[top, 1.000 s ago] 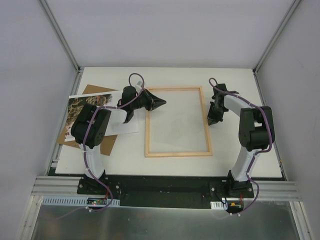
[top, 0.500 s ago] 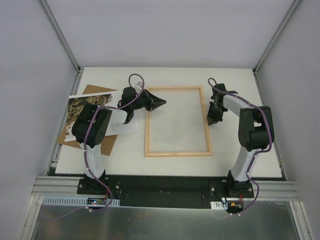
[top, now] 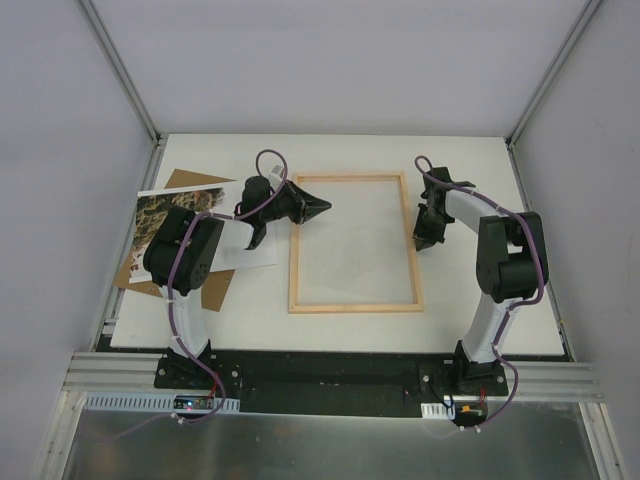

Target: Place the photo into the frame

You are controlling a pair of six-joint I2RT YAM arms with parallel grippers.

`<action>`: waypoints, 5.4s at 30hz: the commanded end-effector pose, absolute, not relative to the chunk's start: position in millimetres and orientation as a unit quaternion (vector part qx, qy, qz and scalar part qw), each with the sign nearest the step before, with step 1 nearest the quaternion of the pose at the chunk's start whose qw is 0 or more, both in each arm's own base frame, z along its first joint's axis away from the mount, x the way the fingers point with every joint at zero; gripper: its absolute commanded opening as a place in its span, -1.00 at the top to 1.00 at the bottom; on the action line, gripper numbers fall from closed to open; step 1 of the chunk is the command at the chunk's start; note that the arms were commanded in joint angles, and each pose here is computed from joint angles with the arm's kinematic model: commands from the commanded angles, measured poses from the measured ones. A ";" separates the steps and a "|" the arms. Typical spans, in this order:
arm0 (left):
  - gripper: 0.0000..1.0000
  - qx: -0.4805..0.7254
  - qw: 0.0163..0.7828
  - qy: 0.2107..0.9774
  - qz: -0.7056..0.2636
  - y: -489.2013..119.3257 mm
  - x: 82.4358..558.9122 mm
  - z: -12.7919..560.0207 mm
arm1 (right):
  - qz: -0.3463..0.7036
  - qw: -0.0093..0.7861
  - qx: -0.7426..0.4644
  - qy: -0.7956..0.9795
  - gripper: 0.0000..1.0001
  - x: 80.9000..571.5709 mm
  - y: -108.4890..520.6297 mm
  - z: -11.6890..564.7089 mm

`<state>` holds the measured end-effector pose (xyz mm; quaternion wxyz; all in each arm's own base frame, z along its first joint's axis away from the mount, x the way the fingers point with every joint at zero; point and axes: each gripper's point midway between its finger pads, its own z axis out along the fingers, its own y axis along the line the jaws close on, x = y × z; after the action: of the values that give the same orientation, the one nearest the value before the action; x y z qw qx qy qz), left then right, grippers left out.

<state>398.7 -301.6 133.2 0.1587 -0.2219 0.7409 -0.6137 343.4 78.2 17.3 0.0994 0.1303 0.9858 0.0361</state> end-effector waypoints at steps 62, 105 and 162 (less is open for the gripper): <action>1.00 -0.101 0.165 0.806 -0.559 -313.0 401.7 94.4 | 0.053 0.073 0.102 0.991 0.96 337.0 96.4 19.9; 1.00 -0.106 0.169 0.805 -0.558 -302.0 400.0 90.6 | 0.058 0.075 0.097 0.991 0.96 339.7 99.4 24.3; 0.10 -0.086 0.159 0.833 -0.523 -291.6 391.7 90.0 | 0.056 0.083 0.094 0.990 0.96 342.2 97.2 30.9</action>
<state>385.6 -287.9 54.7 0.1269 -0.1212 0.8432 -0.5081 333.5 89.5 19.2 0.0708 0.0967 0.9919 0.0421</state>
